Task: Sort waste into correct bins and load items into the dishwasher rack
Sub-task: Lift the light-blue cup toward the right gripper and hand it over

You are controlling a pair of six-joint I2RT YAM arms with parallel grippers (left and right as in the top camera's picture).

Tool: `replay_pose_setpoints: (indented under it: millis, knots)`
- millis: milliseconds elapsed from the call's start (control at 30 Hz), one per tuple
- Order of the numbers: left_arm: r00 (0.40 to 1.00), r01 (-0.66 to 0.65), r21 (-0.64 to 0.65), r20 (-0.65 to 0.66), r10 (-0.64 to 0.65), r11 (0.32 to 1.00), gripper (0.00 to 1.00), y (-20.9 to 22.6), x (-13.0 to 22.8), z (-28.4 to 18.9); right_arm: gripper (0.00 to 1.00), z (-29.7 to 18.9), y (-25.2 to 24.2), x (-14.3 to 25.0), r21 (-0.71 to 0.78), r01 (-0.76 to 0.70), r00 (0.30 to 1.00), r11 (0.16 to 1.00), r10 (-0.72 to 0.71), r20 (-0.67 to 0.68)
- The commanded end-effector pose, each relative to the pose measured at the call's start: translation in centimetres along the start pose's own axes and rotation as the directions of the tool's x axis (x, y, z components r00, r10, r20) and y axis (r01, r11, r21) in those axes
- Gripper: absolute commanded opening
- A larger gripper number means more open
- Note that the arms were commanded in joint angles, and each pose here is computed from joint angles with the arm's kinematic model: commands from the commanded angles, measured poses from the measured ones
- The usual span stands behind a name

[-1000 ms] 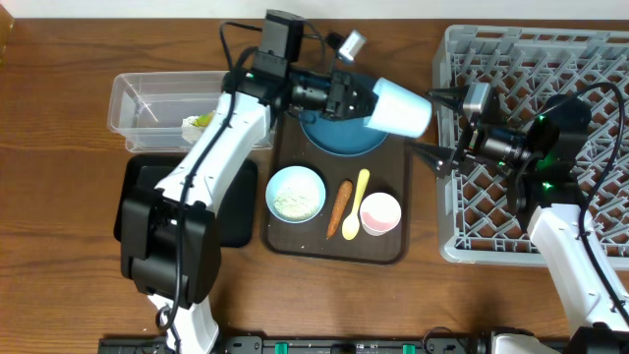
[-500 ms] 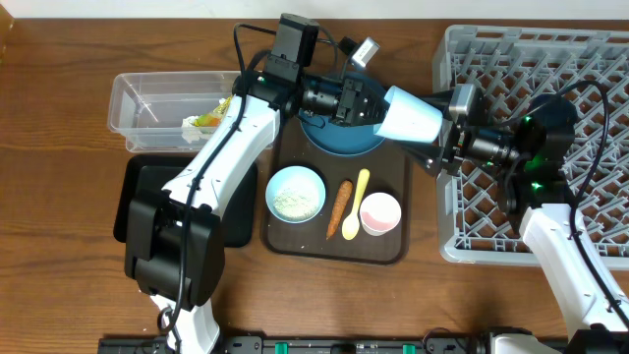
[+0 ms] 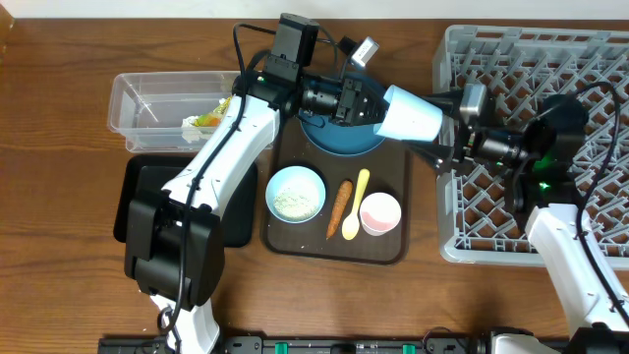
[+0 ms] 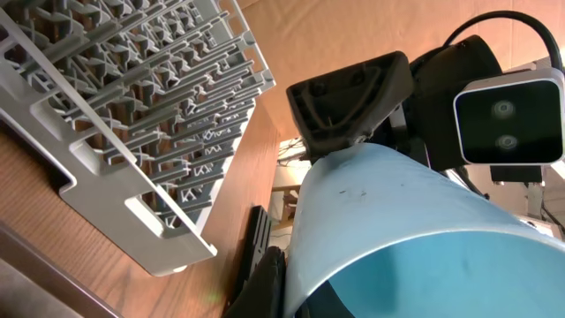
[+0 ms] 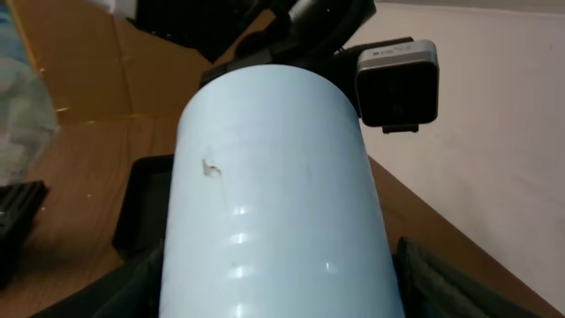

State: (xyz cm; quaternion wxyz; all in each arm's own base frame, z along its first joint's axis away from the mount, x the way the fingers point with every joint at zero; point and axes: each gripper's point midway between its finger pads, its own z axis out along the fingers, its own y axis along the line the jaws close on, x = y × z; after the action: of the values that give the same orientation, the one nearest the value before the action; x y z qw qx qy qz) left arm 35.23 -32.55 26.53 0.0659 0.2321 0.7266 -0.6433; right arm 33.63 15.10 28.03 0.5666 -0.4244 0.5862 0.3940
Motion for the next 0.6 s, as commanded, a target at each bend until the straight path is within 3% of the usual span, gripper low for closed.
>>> replay_pose_setpoints:
  millis: [0, 233, 367, 567]
  knots:
    - [1.000, 0.008, -0.004, 0.003, -0.008, 1.000, 0.06, 0.37, -0.23, 0.02, 0.76, -0.35, 0.26, -0.54, -0.035, 0.010, 1.000, 0.999, -0.009, 0.012]
    - [1.000, 0.010, -0.004, 0.003, -0.010, 1.000, 0.06, 0.38, -0.23, 0.02, 0.72, -0.33, 0.42, -0.61, -0.044, 0.013, 1.000, 0.999, -0.013, 0.015]
    - [1.000, 0.011, -0.004, 0.002, -0.011, 1.000, 0.06, 0.37, -0.22, 0.04, 0.60, -0.33, 0.41, -0.60, -0.043, 0.013, 1.000, 0.999, -0.012, 0.014]
    - [1.000, 0.011, -0.004, 0.003, -0.011, 1.000, 0.07, 0.38, -0.23, 0.02, 0.54, -0.33, 0.41, -0.59, -0.043, 0.012, 1.000, 0.999, -0.011, 0.014]
